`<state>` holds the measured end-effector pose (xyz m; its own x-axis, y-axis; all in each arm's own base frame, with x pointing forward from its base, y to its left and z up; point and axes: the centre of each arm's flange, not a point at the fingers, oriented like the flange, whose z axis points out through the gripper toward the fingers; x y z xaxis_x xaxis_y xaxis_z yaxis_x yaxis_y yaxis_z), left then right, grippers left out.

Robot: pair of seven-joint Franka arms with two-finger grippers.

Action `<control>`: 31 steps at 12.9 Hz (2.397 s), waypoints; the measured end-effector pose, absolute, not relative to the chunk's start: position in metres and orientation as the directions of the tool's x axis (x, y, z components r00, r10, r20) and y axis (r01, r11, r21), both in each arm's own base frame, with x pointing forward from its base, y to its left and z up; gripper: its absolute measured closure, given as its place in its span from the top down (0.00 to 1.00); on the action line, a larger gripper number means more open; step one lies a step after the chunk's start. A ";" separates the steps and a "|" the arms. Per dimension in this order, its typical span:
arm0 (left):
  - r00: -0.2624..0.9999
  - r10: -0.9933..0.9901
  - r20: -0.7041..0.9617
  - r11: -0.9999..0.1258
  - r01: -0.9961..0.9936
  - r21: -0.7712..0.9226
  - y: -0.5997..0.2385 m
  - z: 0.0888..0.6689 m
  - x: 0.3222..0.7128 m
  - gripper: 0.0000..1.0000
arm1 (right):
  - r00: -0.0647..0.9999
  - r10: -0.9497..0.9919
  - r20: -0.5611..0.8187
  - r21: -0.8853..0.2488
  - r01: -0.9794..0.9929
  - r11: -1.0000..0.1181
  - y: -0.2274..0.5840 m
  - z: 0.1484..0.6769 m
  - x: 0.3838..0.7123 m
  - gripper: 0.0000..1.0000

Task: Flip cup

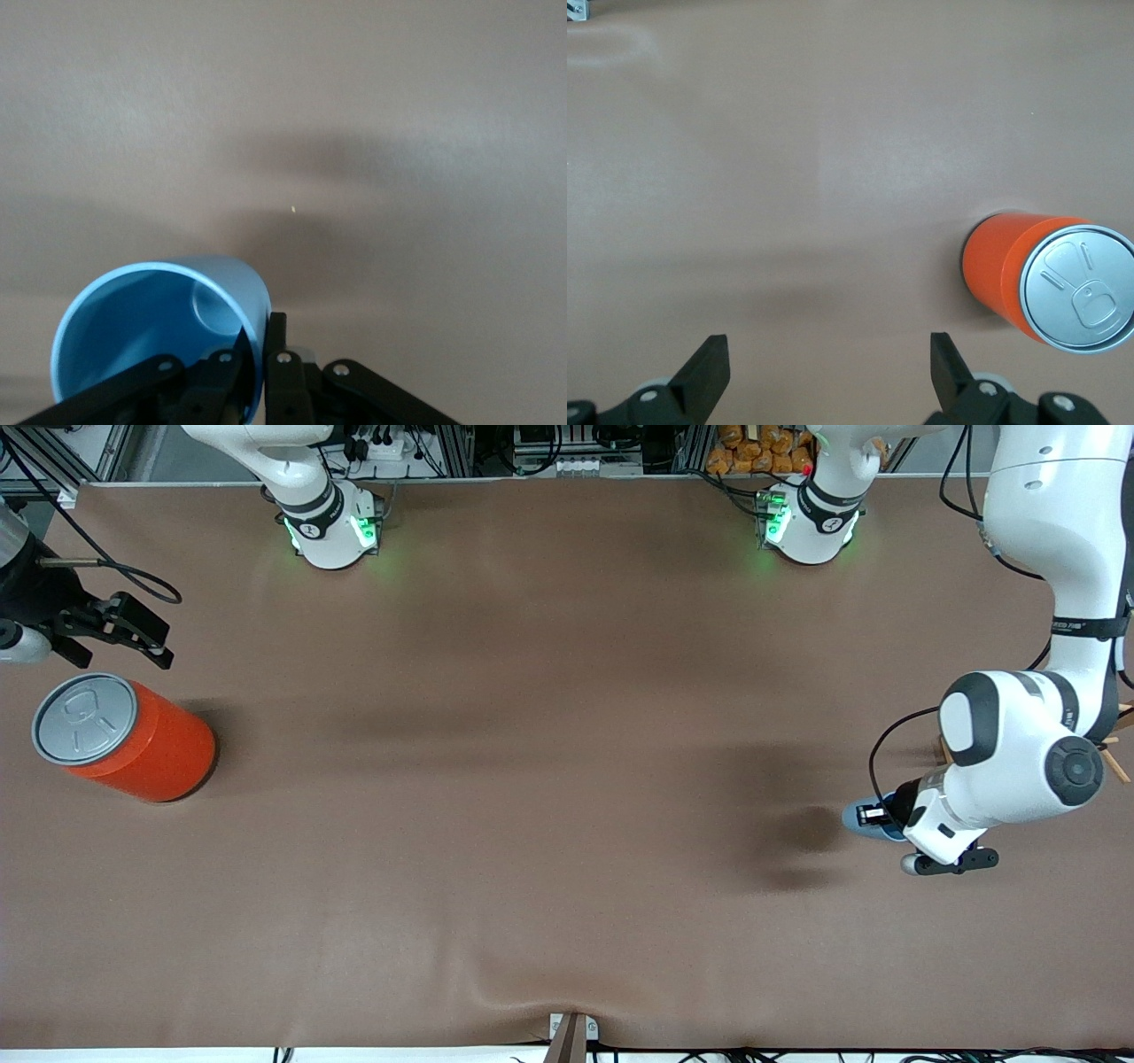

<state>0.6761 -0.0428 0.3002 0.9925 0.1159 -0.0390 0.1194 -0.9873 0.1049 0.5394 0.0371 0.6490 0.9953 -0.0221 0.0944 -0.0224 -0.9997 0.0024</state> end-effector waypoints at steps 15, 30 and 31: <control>0.975 0.205 0.081 -0.979 0.204 0.021 -0.073 0.263 0.670 0.55 | 0.996 -0.022 0.092 0.002 -0.022 -1.000 0.037 0.648 0.540 1.00; 0.977 0.191 0.093 -0.981 0.194 -0.018 -0.079 0.559 0.590 1.00 | 0.996 0.036 0.086 0.008 0.036 -0.999 0.038 0.648 0.540 1.00; 0.979 0.181 0.098 -0.983 0.183 -0.020 -0.081 0.569 0.581 1.00 | 0.996 0.037 0.084 0.008 0.037 -0.999 0.038 0.647 0.539 1.00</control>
<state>0.5806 -0.0813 0.5688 0.9787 0.1807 0.0979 0.1834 -0.9828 -0.0197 0.5395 0.0379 0.6475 0.9958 0.0372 0.0838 0.0366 -0.9993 0.0079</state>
